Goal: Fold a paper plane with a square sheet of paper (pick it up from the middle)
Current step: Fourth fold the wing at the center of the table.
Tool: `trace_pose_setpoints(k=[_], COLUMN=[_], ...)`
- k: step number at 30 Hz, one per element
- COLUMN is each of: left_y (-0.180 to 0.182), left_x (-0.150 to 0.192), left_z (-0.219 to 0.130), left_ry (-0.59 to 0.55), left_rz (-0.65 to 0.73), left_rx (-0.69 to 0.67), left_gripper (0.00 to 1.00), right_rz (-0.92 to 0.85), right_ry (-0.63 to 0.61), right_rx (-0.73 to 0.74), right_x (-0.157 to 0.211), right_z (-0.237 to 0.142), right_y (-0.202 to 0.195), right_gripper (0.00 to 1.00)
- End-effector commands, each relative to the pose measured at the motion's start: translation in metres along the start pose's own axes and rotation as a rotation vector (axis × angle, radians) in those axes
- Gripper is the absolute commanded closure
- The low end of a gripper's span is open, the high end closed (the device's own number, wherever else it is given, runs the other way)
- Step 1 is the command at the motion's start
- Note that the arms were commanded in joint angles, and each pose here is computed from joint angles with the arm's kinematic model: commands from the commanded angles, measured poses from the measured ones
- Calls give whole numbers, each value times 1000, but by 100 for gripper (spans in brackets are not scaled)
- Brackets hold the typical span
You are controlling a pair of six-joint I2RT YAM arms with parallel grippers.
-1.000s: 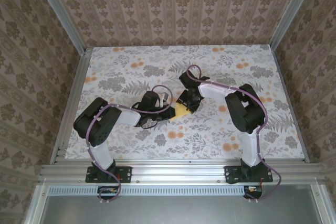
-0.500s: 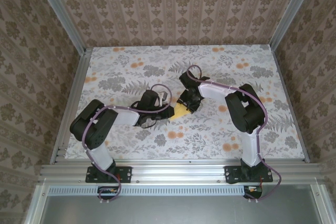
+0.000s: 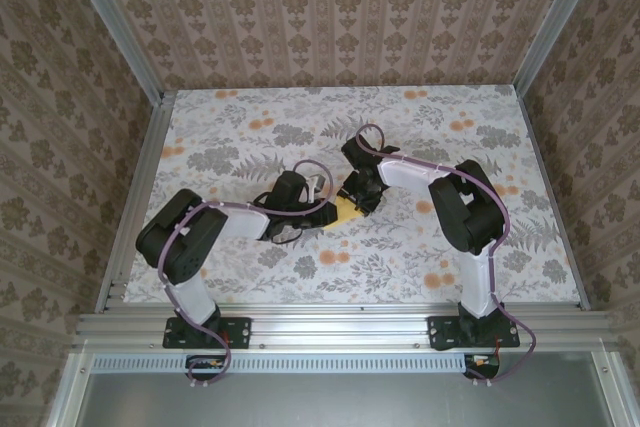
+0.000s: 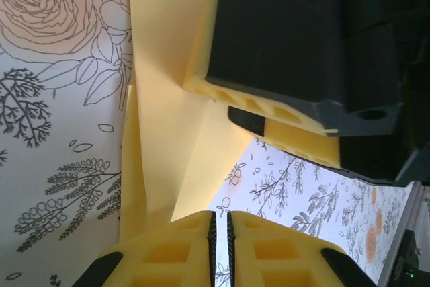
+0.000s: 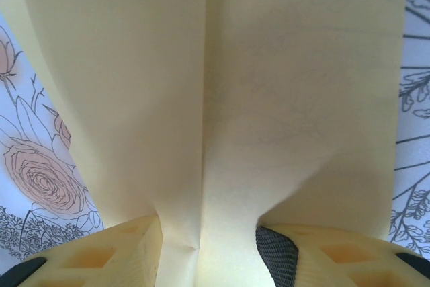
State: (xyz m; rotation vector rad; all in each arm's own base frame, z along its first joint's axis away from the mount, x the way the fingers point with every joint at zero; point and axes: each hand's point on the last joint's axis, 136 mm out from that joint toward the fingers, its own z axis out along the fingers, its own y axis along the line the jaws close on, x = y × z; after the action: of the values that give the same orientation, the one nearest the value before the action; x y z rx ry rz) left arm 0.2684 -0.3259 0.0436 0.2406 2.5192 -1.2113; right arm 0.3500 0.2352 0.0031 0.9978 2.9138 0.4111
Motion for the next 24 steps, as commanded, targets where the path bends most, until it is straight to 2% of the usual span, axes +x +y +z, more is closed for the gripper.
trace_pose_setpoints(k=[1, 24], left_y=[0, 28], left_x=[2, 6], left_z=[5, 6], left_ry=[32, 28], left_rz=[2, -14], left_rx=[-13, -133], left_gripper=[84, 85], right_rz=[71, 72], right_ry=[65, 70], right_rx=[525, 535], right_x=[24, 25], right_z=[57, 58], right_y=[-150, -153], right_gripper=[50, 50])
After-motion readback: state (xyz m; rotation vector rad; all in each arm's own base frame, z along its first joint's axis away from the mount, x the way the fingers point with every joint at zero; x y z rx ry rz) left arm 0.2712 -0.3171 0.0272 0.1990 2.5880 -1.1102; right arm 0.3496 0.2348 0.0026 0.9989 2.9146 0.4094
